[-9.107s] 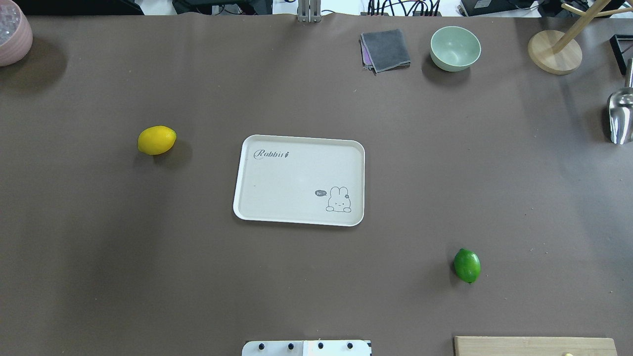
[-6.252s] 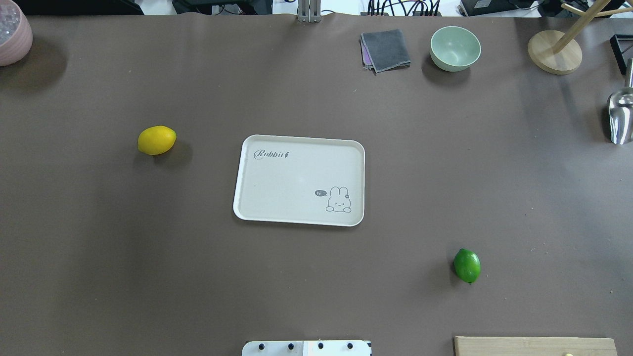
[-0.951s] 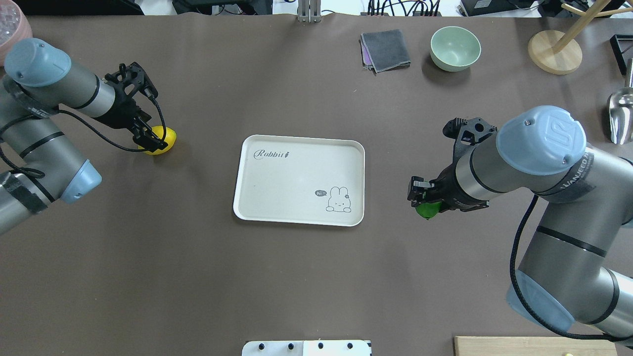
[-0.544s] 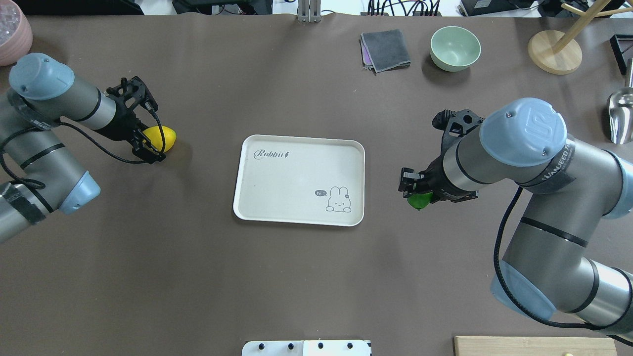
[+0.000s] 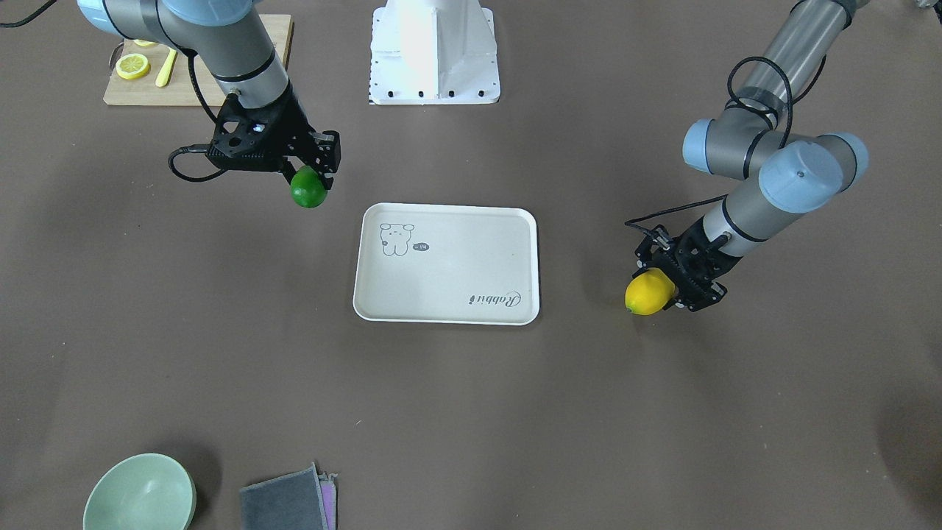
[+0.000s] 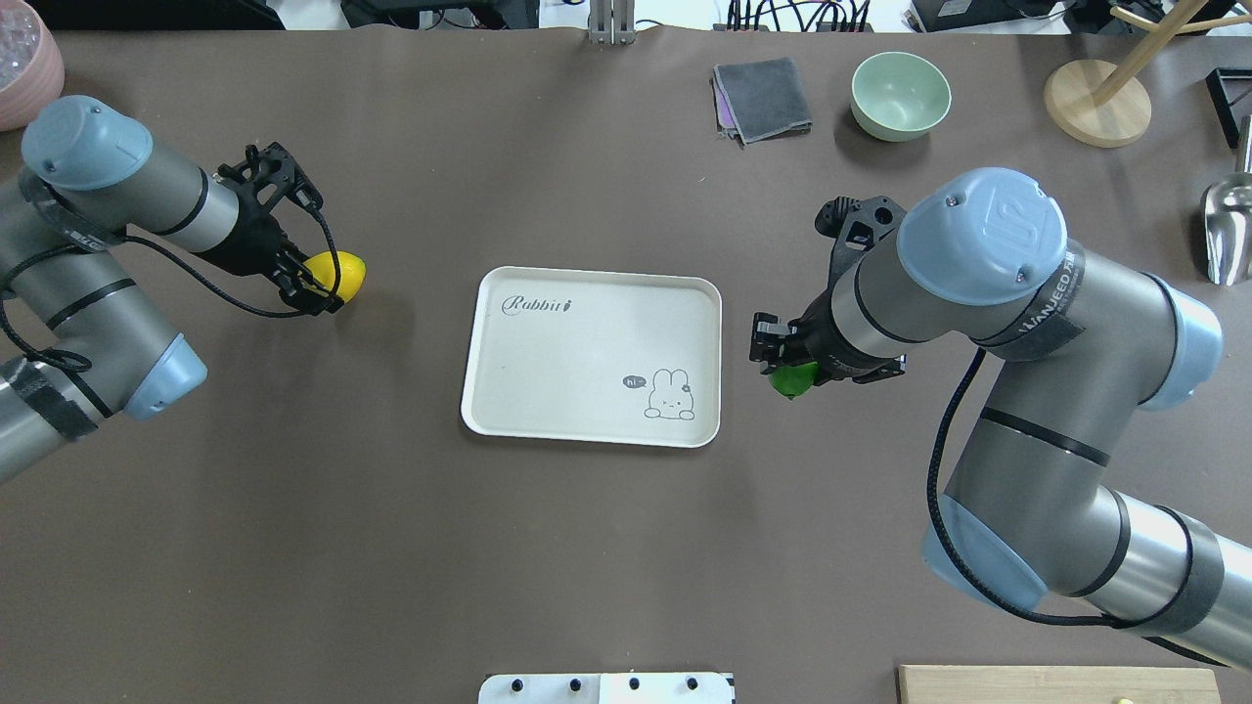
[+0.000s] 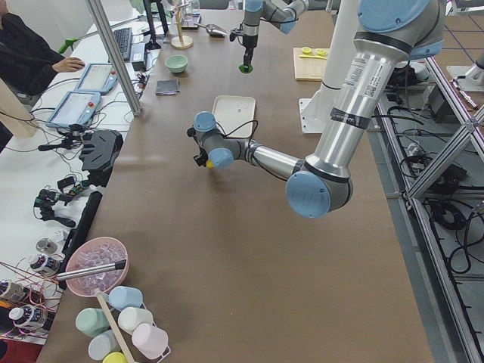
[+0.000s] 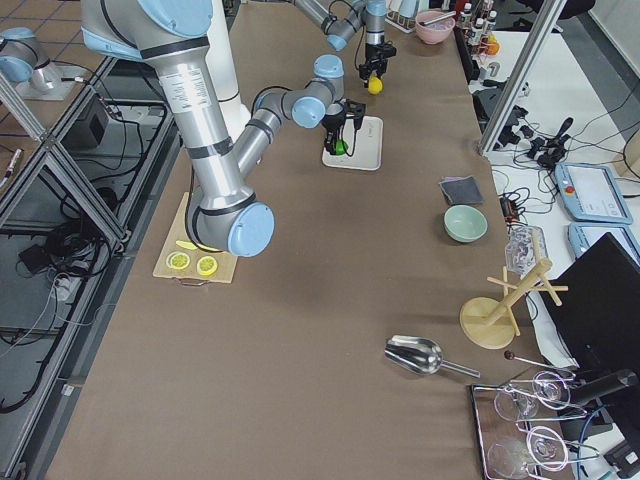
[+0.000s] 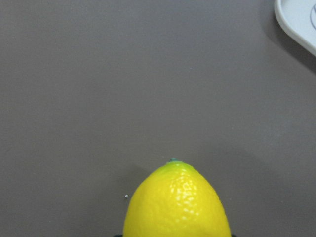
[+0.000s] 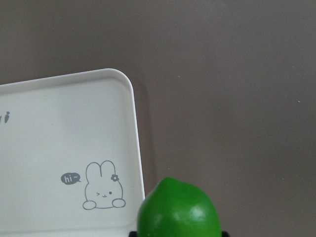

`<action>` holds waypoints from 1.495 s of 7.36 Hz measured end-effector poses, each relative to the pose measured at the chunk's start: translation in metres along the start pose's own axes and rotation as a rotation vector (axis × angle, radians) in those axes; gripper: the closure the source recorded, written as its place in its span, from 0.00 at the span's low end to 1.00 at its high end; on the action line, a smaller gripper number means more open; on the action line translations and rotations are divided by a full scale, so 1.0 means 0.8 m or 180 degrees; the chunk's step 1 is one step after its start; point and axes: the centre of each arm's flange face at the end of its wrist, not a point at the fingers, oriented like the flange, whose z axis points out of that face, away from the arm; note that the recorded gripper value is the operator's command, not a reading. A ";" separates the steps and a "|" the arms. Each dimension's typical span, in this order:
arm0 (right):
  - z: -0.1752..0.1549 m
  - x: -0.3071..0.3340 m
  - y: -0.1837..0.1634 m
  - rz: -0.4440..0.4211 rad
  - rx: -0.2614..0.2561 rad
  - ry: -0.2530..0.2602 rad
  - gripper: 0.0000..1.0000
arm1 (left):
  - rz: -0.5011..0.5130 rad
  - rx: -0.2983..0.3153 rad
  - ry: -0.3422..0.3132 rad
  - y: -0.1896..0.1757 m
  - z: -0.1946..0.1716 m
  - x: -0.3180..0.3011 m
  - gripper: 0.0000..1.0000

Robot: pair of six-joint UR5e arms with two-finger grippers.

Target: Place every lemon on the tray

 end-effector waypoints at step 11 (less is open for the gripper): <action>0.169 -0.124 -0.054 -0.0070 0.0057 0.0158 0.00 | -0.0962 0.0237 0.0311 -0.142 0.071 0.262 0.02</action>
